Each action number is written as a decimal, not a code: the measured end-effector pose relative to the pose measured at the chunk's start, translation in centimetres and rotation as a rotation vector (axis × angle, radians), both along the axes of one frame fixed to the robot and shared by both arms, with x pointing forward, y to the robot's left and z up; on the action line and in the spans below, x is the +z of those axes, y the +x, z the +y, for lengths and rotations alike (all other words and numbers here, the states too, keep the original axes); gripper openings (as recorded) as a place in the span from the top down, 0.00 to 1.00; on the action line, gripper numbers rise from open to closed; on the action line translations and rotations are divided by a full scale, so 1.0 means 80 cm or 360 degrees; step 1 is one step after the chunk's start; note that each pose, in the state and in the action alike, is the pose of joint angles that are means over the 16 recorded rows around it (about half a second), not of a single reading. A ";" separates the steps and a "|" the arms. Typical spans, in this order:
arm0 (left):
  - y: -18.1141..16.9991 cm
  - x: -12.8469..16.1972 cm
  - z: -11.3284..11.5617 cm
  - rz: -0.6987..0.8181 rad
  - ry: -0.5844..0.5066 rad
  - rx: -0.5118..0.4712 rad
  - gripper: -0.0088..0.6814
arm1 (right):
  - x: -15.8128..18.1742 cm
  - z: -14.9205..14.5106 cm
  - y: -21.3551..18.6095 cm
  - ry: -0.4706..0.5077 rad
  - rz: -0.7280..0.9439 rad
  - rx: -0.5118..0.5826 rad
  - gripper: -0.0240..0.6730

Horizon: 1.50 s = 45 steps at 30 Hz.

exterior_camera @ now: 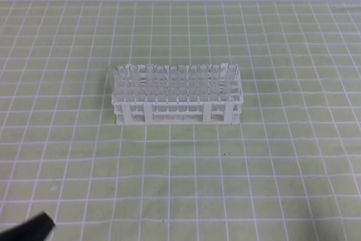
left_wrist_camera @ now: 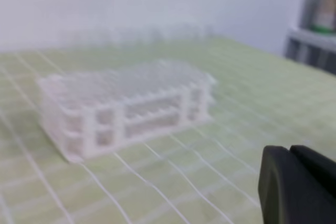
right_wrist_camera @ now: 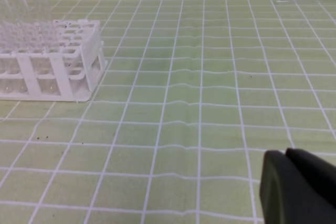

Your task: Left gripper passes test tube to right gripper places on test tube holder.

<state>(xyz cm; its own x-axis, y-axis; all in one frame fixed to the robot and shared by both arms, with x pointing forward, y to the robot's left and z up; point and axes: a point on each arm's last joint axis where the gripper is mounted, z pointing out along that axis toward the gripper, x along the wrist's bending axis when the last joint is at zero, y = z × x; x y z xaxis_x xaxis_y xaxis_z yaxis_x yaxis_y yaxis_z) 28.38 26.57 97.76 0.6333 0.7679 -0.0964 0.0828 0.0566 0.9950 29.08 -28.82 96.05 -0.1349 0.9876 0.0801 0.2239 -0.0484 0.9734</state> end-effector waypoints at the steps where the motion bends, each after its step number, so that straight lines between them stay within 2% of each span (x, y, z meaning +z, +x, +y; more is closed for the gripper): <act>1: 0.001 0.001 0.001 -0.0015 -0.0013 0.0041 0.99 | 0.000 0.000 0.000 0.0000 0.0000 0.0000 0.97; 13: 0.012 0.012 0.026 -0.0091 -0.0186 0.0674 0.99 | 0.000 0.000 0.000 0.0000 -0.0002 0.0000 0.97; 20: 0.013 0.008 0.035 -0.0033 -0.0217 0.0872 0.99 | 0.000 0.000 0.000 0.0000 -0.0002 0.0000 0.97; 28: 0.014 -0.001 0.037 0.0046 -0.0142 0.0914 0.99 | 0.000 0.000 0.000 0.0000 -0.0003 0.0000 0.97; 39: 0.012 -0.016 0.031 0.0167 0.0090 0.0820 0.99 | 0.000 0.000 0.000 0.0001 -0.0005 0.0000 0.97; 45: 0.010 -0.021 0.030 0.0235 0.0157 0.0801 0.99 | 0.000 0.000 0.000 0.0001 -0.0004 0.0000 0.97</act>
